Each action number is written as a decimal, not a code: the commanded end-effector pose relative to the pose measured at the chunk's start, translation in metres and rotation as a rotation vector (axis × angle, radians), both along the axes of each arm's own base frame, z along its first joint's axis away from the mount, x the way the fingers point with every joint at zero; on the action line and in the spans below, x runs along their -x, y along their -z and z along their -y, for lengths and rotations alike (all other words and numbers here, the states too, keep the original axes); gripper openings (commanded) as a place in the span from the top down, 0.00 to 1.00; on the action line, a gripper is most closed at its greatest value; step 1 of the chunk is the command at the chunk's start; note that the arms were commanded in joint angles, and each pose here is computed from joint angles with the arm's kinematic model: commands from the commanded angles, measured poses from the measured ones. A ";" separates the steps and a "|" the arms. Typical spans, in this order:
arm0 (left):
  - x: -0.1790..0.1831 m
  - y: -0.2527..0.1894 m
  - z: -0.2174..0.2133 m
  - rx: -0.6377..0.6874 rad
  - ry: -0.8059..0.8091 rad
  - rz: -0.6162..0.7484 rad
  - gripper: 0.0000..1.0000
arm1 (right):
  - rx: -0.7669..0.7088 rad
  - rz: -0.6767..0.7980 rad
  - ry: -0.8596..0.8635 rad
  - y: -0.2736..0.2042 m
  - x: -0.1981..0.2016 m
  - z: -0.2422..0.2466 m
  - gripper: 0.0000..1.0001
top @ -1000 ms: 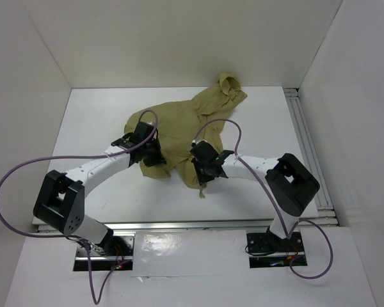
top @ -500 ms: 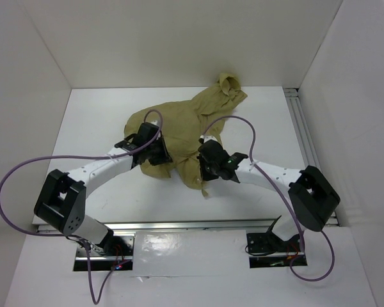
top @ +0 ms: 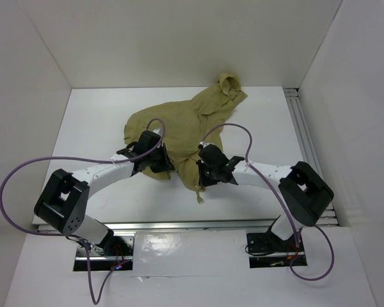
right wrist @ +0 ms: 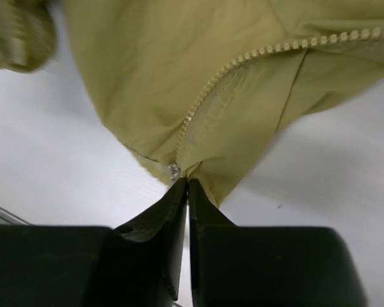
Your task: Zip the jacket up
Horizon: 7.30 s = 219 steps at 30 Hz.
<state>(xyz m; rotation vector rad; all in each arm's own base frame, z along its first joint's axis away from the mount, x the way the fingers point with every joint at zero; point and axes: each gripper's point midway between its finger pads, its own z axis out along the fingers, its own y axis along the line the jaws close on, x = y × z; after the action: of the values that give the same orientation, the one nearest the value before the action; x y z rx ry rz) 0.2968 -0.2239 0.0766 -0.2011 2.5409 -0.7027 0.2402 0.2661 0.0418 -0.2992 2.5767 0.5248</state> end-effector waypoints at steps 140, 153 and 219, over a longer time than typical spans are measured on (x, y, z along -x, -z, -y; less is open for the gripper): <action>0.029 -0.081 0.041 0.413 0.186 0.339 1.00 | -0.592 0.384 -0.005 -0.108 0.001 -0.042 1.00; 0.032 -0.077 0.041 0.413 0.192 0.328 1.00 | -0.596 0.394 0.003 -0.113 -0.003 -0.044 1.00; 0.042 -0.091 0.036 0.516 0.236 0.315 1.00 | -0.750 0.328 -0.119 -0.110 0.031 -0.020 1.00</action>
<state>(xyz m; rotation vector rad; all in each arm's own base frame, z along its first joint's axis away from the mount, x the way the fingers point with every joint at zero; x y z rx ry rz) 0.2611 -0.2538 0.1459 -0.0237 2.1383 -1.2779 0.2179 0.2811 0.1277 -0.1797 1.9846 1.2095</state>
